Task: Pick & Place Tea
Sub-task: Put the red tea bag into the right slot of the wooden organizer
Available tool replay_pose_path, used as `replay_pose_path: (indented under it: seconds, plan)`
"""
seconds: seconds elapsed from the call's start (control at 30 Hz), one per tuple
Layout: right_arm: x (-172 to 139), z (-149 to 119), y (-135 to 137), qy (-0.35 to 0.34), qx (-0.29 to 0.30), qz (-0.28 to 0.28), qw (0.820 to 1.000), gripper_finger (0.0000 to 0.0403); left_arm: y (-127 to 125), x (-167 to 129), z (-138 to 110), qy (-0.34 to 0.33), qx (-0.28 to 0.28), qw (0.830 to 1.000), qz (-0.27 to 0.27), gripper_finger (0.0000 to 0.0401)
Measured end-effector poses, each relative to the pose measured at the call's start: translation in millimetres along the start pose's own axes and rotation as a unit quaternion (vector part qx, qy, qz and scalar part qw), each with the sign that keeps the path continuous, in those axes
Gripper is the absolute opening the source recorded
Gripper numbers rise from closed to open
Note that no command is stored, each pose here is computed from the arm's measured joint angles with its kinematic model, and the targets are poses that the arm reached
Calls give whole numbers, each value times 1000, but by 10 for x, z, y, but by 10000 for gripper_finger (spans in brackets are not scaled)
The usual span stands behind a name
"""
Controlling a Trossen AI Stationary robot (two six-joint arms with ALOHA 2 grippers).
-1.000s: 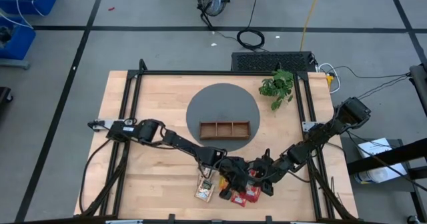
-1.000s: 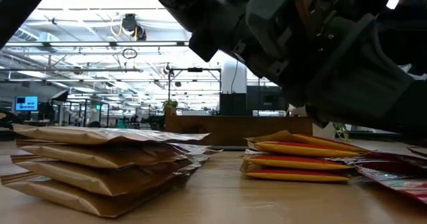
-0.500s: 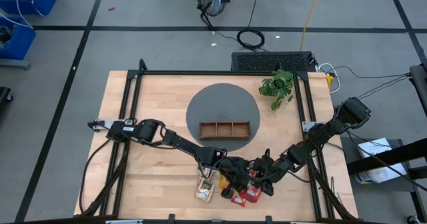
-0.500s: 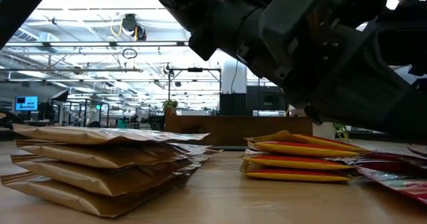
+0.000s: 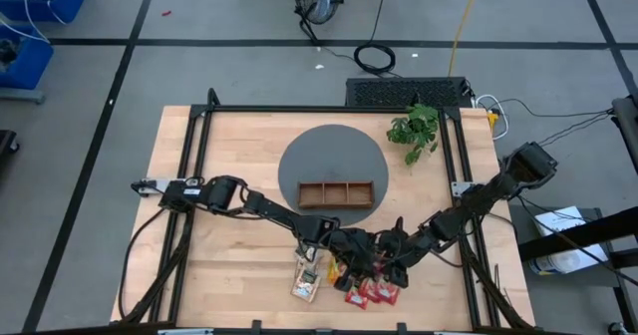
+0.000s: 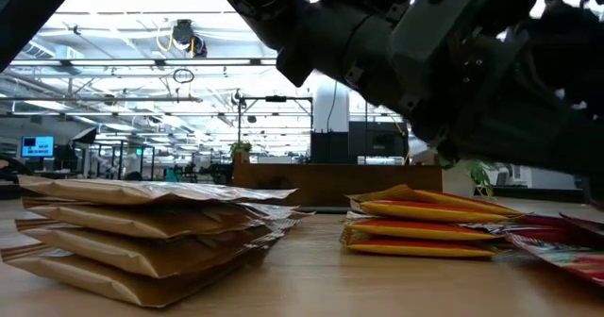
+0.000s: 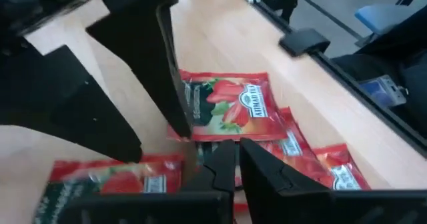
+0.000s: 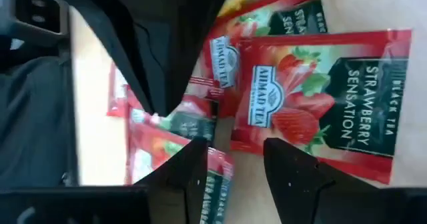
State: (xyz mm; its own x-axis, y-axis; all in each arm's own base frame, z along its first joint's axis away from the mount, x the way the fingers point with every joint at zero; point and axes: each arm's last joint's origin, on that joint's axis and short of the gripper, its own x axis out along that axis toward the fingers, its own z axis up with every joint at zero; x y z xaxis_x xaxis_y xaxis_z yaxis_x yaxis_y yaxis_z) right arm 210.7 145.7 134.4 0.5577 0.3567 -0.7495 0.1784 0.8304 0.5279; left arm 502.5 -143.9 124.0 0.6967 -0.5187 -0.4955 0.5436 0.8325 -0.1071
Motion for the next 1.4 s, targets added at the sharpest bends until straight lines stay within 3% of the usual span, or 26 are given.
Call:
replay_pose_path:
  seconds: [0.17,0.3,0.47,0.77,1.03,1.2,1.4]
  plan:
    - [-166,54,78,-20,-9,32,999,132,-101,13,38,-5,18,1000,-10,33]
    - [-284,-18,174,9,27,69,997,132,-262,58,40,-1,60,998,-27,20]
    - [-314,-198,218,14,41,37,998,132,-385,93,0,24,88,996,-15,5]
    - [-116,-87,209,-63,-36,27,997,132,-462,104,50,33,88,995,-19,25]
    - [144,-118,110,-21,-32,24,999,132,-597,108,153,47,87,995,-32,8]
    - [180,-113,123,-27,-29,33,999,132,-558,147,95,51,70,996,-33,6]
    - [224,-127,104,-24,-32,27,999,132,-318,131,50,48,25,998,-14,4]
